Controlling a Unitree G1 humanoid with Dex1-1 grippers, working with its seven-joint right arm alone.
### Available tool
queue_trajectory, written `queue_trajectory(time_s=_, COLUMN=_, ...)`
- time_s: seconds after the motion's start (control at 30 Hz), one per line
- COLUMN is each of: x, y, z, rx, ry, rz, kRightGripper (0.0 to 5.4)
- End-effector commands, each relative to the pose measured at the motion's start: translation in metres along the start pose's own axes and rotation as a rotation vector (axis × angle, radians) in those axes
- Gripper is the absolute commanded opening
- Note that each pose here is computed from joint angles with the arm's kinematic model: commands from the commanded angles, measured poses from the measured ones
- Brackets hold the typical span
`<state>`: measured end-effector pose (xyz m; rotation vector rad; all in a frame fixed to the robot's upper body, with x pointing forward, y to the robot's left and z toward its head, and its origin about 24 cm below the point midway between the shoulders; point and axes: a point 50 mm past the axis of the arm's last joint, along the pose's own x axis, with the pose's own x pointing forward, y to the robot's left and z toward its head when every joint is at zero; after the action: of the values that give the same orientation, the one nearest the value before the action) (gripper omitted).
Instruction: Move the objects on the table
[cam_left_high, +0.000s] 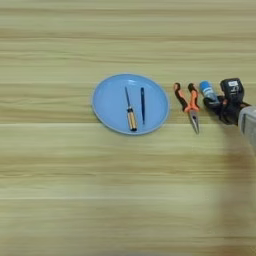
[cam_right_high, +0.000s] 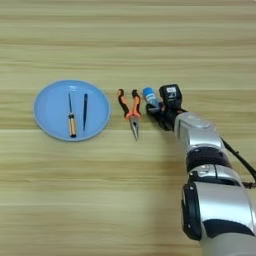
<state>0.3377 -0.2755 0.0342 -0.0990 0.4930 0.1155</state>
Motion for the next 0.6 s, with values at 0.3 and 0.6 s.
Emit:
queue_trajectory(time_s=0.3, x=-0.0032, y=-0.0132, z=0.0519, rx=-0.051, ry=-0.147, rz=-0.049, kRightGripper=2.05)
queue_trajectory(time_s=0.6, x=-0.0041, y=-0.0133, z=0.0596, rx=-0.045, ry=-0.178, rz=-0.048, kRightGripper=2.95)
